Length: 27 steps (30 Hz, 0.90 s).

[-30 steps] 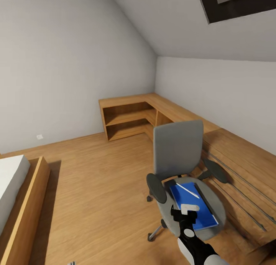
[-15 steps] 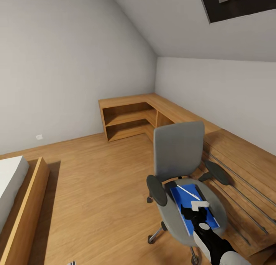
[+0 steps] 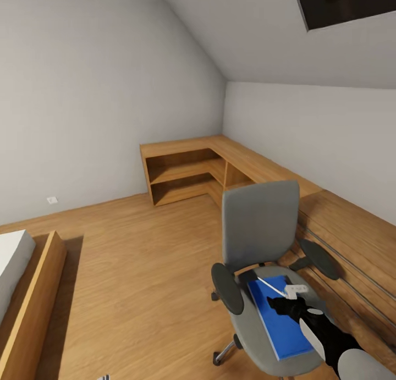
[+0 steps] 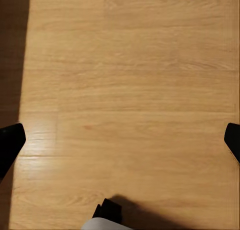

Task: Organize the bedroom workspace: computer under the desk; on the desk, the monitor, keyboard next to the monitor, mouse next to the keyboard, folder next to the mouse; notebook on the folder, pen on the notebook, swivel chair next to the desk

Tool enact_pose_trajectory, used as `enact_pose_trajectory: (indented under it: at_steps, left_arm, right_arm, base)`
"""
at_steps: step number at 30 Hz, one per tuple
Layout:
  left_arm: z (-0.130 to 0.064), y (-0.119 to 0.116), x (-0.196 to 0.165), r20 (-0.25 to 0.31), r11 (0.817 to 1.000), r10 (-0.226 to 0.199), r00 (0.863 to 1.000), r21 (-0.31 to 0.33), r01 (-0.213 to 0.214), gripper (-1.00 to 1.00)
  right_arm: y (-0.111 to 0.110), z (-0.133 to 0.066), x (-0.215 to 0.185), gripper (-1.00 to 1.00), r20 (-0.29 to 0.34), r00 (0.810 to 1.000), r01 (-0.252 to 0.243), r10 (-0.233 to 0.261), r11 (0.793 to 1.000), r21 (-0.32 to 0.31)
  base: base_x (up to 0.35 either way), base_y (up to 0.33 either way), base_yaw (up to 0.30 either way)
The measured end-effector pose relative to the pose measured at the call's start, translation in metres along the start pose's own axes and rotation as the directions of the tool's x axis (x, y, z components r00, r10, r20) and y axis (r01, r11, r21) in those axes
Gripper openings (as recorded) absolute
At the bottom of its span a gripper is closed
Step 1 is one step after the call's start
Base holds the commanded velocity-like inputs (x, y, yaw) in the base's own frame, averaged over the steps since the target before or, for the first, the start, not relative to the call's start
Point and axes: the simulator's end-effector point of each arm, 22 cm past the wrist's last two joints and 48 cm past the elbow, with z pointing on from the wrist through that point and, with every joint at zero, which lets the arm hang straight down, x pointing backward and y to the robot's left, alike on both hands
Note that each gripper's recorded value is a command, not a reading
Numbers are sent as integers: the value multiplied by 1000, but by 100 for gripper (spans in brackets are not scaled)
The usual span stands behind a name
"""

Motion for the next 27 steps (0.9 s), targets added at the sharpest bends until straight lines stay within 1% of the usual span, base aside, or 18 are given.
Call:
enact_pose_trajectory:
  at_steps: [3, 8, 12, 18, 20, 22, 23, 27]
  left_arm:
    - [0, 0, 0, 0, 1000, 0, 1000, 1, 0, 100]
    - [0, 0, 0, 0, 1000, 1, 1000, 1, -1, 100]
    - [0, -1, 0, 0, 1000, 1, 1000, 2, -1, 100]
    - [0, -1, -3, 7, 1000, -2, 1000, 4, 2, 100]
    - [-1, -5, -17, 33, 1000, -10, 999, 14, 10, 100]
    - [-2, -14, -43, 87, 999, -28, 996, 35, 25, 100]
    - [-2, -17, -51, 104, 999, -36, 994, 43, 31, 100]
    - [-1, -25, -65, 133, 997, -57, 990, 60, 50, 100]
  right_arm:
    - [-3, 0, 0, 100, -2, 1000, 3, -3, 1000, 1]
    - [-4, 0, 1, 100, -4, 1000, 8, -8, 1000, 0]
    - [2, -1, 1, 100, -4, 1000, 12, -13, 999, -31]
    - [4, -1, 2, 100, -5, 1000, 20, -20, 999, -42]
    - [3, -1, 2, 100, -6, 1000, 26, -27, 999, -41]
    - [-1, 1, 3, 100, -5, 999, 33, -33, 999, -36]
    - [-2, 2, 3, 100, -4, 999, 35, -35, 999, -34]
    - [-7, 6, 5, 100, -2, 999, 39, -39, 999, -27]
  base:
    - [252, 0, 0]
    - [61, 0, 0]
    - [138, 0, 0]
    - [86, 0, 0]
    - [16, 0, 0]
    - [7, 0, 0]
    - [4, 0, 0]
    - [2, 0, 0]
